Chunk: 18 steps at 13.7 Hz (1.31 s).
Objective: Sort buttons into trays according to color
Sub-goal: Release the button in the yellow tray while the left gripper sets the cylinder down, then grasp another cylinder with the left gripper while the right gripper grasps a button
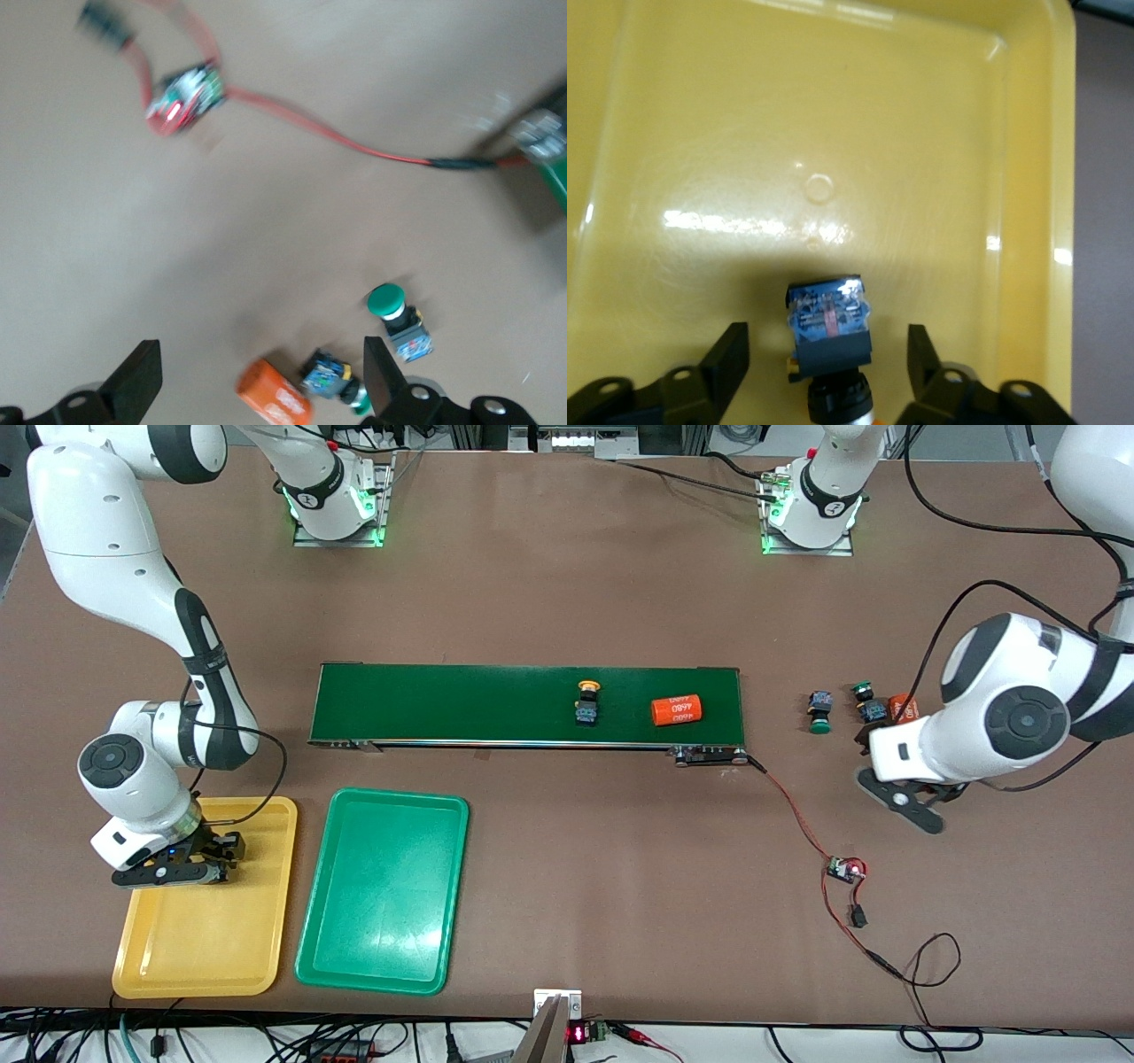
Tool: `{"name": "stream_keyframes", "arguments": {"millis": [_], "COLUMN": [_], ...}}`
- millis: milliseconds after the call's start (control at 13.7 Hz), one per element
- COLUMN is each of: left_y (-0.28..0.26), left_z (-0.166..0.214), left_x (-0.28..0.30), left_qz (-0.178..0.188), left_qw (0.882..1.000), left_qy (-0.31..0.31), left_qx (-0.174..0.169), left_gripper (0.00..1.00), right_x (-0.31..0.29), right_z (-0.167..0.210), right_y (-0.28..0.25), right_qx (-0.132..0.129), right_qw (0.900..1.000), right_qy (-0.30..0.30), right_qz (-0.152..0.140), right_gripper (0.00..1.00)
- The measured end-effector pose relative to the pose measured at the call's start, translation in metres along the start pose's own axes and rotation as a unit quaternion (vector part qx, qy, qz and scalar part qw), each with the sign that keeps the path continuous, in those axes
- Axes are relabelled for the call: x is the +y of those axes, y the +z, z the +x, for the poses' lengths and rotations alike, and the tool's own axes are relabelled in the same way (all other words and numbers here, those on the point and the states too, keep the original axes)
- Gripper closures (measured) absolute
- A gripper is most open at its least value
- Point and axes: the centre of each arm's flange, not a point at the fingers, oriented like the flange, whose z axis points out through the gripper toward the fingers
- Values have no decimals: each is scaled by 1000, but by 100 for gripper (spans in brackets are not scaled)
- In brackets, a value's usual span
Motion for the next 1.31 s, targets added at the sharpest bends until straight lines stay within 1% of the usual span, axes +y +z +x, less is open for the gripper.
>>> {"name": "stream_keyframes", "arguments": {"millis": [73,146,219,292,365,438,511,584,730,876,1022,1168,1314], "left_y": [5,10,14,19,28,40,51,63,86,93,93,93,104], "left_z": [-1,-1,-2,-6,-12,-18,-25,-34,-56,-67,-69,-69,-71], "left_x": [-1,-3,-7,-19,-34,-47,-60,-72,-94,-105,-108,-110,-115], "left_qz": [-4,-8,-11,-13,-17,-24,-30,-37,-52,-57,-58,-65,-81], "left_qw": [999,996,993,991,989,986,982,977,967,962,960,958,951], "left_qy": [-51,-90,-115,-135,-148,-163,-183,-207,-243,-259,-268,-275,-294], "left_qx": [-6,-10,-12,-16,-21,-28,-36,-43,-60,-63,-61,-56,-61], "left_gripper": [0,0,0,0,0,0,0,0,0,0,0,0,0], "right_x": [-2,-8,-20,-36,-56,-78,-98,-118,-161,-204,-240,-274,-308], "right_z": [4,7,11,15,17,17,17,15,4,-13,-31,-57,-85], "right_y": [-9,-23,-42,-66,-95,-125,-153,-177,-209,-226,-246,-267,-280], "right_qx": [1,-8,-26,-54,-87,-116,-134,-144,-150,-158,-160,-149,-137], "right_qw": [1000,1000,999,997,993,989,986,984,982,979,978,978,979], "right_qy": [0,3,14,29,42,52,60,66,73,80,84,94,100], "right_qz": [2,9,23,41,62,77,82,84,92,98,103,109,115], "right_gripper": [6,0,0,0,0,0,0,0,0,0,0,0,0]}}
